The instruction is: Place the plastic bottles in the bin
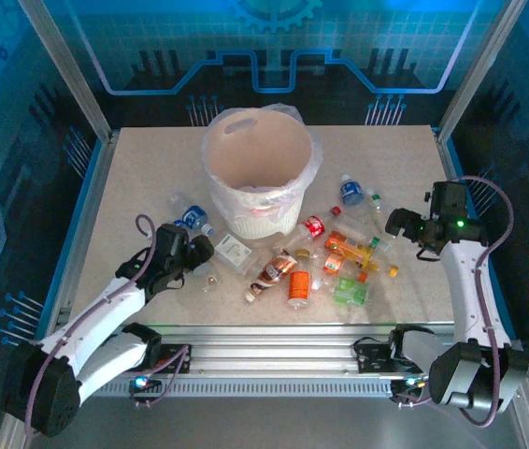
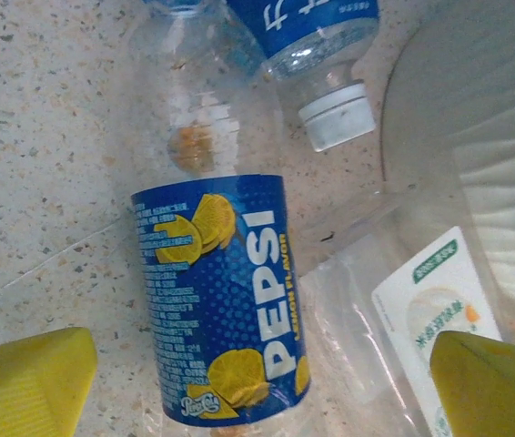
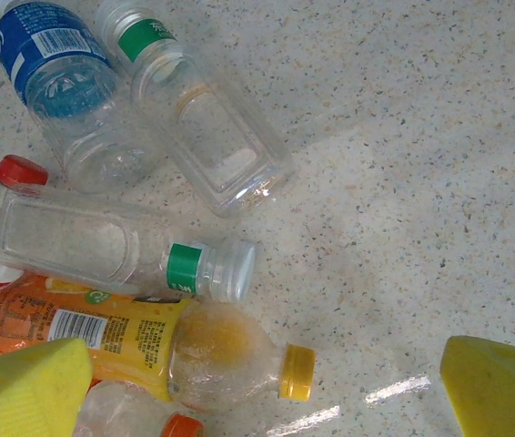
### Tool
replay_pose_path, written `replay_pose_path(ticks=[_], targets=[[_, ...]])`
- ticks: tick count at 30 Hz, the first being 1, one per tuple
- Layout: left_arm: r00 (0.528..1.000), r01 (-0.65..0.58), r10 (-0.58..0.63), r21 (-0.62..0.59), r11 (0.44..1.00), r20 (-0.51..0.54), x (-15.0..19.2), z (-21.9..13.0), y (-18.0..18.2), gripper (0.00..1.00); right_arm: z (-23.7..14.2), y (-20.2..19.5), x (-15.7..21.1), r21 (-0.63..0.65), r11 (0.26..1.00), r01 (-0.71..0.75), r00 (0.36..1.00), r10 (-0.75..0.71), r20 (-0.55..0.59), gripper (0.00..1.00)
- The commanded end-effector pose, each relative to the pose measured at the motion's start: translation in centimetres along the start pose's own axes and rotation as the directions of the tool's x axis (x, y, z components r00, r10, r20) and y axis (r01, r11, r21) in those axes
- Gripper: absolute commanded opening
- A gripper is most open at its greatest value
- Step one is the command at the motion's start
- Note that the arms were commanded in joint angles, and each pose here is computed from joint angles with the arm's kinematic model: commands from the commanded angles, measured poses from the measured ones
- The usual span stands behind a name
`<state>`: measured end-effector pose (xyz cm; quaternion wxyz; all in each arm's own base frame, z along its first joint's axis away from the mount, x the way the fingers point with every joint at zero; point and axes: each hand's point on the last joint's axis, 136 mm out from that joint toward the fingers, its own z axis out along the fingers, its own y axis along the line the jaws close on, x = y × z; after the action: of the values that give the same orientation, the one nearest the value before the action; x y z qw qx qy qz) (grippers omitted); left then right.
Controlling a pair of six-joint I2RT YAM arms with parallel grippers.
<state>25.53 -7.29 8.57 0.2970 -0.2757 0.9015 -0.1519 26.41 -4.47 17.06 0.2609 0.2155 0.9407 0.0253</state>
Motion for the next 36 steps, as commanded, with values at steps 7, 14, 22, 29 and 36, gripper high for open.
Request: replay_pose_path(ticks=[7,14,22,29,36], targets=[[0.999,0.040,-0.041,-0.062,0.997,-0.014,0.4,2.5,1.5,0.85,0.1,-0.6,0.4,0.017,1.000,-0.018,1.000,0.018,-0.014,1.00],[0.998,0.056,-0.060,-0.095,0.994,-0.036,0.8,3.8,2.1,0.81,0.1,-0.7,0.4,0.020,1.000,-0.018,1.000,0.018,-0.012,1.00],[0.992,0.109,-0.116,-0.155,0.982,-0.038,1.3,4.6,3.8,0.79,0.2,-0.7,0.5,0.021,1.000,-0.017,1.000,0.017,-0.018,1.00],[0.985,0.156,-0.166,-0.203,0.967,-0.037,1.7,5.2,5.1,0.73,0.1,-0.7,0.5,0.022,1.000,-0.019,1.000,0.019,-0.017,1.00],[0.980,0.186,-0.198,-0.225,0.956,-0.030,1.9,5.6,6.0,0.62,0.2,-0.6,0.4,0.019,1.000,-0.018,1.000,0.019,-0.013,1.00]])
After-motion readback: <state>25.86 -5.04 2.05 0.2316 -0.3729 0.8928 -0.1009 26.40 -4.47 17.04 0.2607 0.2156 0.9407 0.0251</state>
